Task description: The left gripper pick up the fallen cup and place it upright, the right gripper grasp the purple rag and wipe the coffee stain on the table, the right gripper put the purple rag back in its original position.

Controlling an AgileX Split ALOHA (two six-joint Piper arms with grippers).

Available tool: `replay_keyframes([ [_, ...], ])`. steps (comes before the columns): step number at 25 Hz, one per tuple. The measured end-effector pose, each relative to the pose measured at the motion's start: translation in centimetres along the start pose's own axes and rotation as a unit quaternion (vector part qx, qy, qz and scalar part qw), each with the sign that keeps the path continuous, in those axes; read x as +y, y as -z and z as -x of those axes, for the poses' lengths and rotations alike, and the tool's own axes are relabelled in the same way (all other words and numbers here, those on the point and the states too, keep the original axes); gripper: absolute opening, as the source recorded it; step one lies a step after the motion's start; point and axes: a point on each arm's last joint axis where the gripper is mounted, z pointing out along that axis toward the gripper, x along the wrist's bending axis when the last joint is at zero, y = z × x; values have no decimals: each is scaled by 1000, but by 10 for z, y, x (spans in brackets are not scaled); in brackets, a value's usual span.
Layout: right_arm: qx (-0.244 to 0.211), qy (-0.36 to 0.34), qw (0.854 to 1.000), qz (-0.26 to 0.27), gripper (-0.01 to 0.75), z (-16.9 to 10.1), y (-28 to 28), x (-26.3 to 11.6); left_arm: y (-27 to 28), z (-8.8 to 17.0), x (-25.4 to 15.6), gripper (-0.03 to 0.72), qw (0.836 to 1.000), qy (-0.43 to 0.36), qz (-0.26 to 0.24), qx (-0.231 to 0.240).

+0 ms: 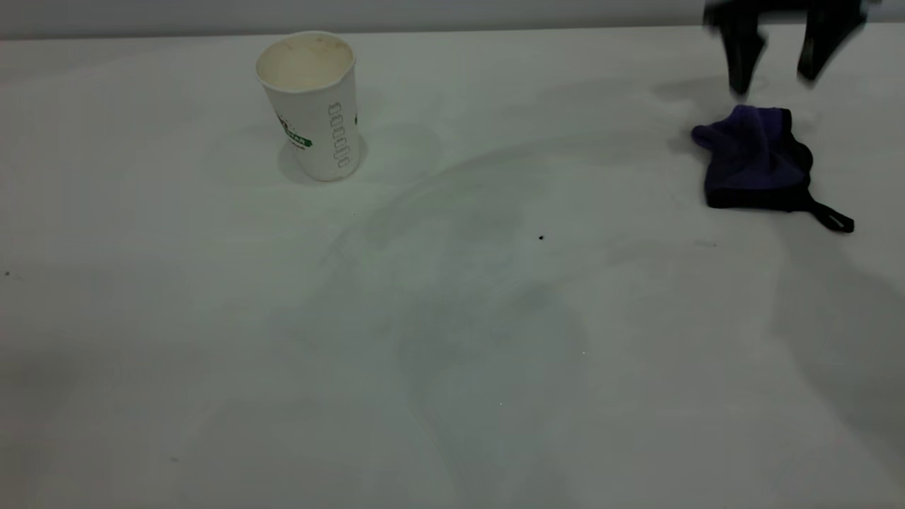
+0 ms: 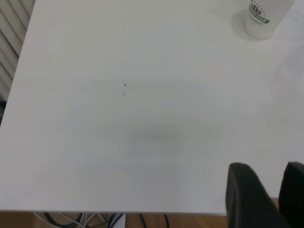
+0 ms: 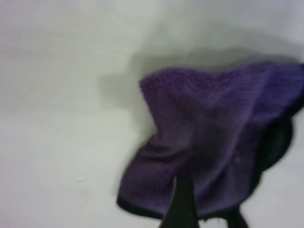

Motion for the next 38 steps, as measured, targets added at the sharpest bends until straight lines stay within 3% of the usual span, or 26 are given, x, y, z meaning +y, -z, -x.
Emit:
replay_keyframes([
  [5, 25, 8, 997, 77, 728, -1, 84, 6, 0, 0, 0, 240, 1000, 0, 0, 0],
  [9, 47, 12, 992, 113, 728, -4, 151, -16, 0, 0, 0, 240, 1000, 0, 0, 0],
  [13, 51, 19, 991, 120, 728, -10, 209, -67, 0, 0, 0, 240, 1000, 0, 0, 0],
  [20, 52, 44, 983, 172, 728, -14, 294, -192, 0, 0, 0, 240, 1000, 0, 0, 0],
  [30, 34, 3, 970, 242, 722, -16, 313, -351, 0, 0, 0, 240, 1000, 0, 0, 0],
  [38, 21, 2, 962, 272, 697, -22, 259, -442, 0, 0, 0, 240, 1000, 0, 0, 0],
])
